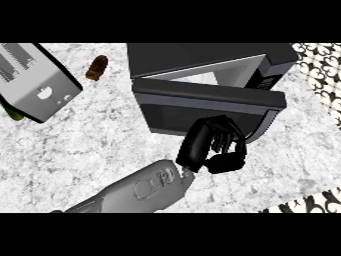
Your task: Pick up the milk, place it into the microwave and close the microwave
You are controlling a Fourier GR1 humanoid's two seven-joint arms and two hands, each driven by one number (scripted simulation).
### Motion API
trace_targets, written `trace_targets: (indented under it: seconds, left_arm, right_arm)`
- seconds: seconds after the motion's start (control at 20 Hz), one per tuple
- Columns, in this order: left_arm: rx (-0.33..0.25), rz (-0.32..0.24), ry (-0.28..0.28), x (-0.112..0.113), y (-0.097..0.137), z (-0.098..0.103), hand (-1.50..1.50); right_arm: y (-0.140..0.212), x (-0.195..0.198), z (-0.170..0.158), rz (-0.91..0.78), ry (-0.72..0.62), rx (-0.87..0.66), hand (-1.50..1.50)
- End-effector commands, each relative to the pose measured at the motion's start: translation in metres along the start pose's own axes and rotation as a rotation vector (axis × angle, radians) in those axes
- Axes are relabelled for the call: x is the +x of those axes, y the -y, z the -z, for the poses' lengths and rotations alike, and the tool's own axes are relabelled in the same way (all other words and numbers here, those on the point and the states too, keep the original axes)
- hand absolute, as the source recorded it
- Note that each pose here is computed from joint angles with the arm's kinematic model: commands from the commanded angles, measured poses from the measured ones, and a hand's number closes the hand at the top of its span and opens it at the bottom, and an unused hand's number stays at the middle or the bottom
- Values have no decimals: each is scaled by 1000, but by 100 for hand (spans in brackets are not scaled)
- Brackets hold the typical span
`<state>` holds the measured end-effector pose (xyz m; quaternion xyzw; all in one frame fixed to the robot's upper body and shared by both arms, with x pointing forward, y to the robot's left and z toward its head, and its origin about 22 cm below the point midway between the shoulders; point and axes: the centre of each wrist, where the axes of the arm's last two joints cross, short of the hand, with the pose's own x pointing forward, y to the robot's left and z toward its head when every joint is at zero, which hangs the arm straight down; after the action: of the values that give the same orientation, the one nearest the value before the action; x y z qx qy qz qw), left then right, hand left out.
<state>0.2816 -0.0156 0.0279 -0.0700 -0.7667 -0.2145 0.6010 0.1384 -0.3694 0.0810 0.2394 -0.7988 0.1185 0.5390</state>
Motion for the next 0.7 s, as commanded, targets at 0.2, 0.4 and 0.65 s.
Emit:
trace_targets:
  seconds: [0.2, 0.4, 0.65]
  left_arm:
    - [99, -44, 4, 14, -20, 38, 150]
    - [134, -61, -4, 12, -29, 49, 150]
    - [141, -96, -20, 16, -38, 62, 150]
  right_arm:
    - [1, 7, 7, 5, 7, 7, -150]
    - [4, 12, 7, -3, 2, 1, -150]
    - [8, 20, 16, -6, 26, 32, -150]
